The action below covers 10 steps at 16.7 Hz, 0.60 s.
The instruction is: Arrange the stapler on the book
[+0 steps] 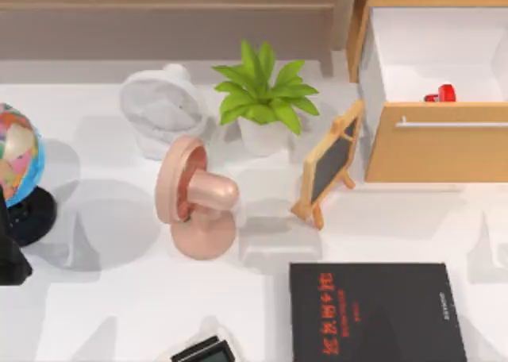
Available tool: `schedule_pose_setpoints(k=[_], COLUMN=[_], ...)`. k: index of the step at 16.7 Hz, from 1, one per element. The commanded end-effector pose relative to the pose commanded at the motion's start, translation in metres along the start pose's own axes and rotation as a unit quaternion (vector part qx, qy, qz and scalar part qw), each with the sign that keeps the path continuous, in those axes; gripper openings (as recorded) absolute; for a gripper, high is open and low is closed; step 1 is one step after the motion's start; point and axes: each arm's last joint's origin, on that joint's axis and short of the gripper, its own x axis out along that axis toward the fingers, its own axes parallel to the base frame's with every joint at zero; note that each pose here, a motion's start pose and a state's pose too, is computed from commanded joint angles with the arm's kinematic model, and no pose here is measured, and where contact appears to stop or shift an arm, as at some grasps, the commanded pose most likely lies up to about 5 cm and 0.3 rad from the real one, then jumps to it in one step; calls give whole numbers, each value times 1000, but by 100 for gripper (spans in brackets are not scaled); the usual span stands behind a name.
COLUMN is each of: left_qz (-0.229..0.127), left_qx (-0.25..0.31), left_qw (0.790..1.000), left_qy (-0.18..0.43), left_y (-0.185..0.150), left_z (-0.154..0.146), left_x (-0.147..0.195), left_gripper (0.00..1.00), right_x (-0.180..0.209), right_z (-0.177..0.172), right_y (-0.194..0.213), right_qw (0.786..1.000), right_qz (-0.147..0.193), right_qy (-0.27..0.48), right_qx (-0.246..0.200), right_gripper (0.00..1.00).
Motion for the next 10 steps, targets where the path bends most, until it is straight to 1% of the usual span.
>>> schedule_pose_setpoints(k=[3,5,7,10], left_qz=[0,0,0,0], left_qx=[0,0,0,0], left_qw=[1000,1000,1000,1000], left_qy=[0,0,0,0], left_y=[0,0,0,0], left_z=[0,0,0,0], left_x=[0,0,0,0], left_gripper=[100,100,100,100], right_x=[0,0,2,14], right_z=[1,10,27,63], right_y=[0,1,1,3], right_qw=[1000,1000,999,993], right_qz=[0,2,5,11], right_qy=[4,22,53,115], right_qx=[0,1,3,5], right_gripper=[100,100,100,100])
